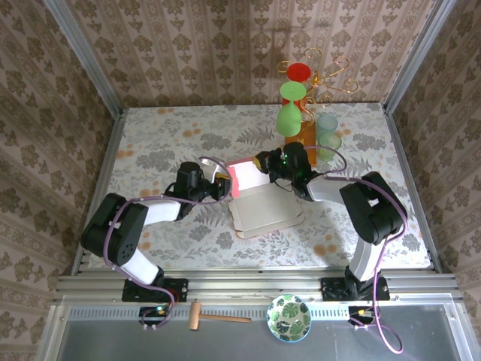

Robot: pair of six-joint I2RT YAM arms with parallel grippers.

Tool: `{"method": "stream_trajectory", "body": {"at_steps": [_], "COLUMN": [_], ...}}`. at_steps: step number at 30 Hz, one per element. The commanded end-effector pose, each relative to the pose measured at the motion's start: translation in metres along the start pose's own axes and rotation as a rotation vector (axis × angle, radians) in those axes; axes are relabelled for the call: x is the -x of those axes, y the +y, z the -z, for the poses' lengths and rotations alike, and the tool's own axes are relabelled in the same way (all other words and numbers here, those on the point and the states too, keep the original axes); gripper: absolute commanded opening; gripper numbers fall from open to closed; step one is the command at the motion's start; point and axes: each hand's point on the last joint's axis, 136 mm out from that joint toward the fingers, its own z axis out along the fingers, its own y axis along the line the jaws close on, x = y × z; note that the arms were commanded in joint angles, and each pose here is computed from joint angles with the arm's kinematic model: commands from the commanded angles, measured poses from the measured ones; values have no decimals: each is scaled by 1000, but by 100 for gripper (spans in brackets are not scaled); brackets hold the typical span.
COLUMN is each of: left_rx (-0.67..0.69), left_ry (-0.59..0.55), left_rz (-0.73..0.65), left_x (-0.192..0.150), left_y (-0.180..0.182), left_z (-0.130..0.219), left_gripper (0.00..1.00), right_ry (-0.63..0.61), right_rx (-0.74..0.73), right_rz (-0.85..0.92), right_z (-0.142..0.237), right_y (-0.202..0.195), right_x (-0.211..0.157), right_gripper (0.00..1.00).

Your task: Fold the paper box

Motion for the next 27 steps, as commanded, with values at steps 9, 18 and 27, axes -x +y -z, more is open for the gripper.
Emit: {"method": "stream_trajectory", "body": {"at_steps": [9, 18, 27], "left_rx": [111, 177, 171], "left_ry": [32, 27, 13], "left_rz": [-16, -40, -28], "left_x": [1, 1, 1], "left_y": [9, 12, 11], "left_z": [-12, -13, -18], "left_gripper": [26, 31, 32], "right_ry": [52, 58, 62], "right_rx": [-5, -6, -4], "right_rz": [19, 1, -5], "right_z": [-4, -5, -5], "right_y": [-14, -14, -13], "right_x": [-12, -13, -15], "right_gripper": [0, 0, 0]}}
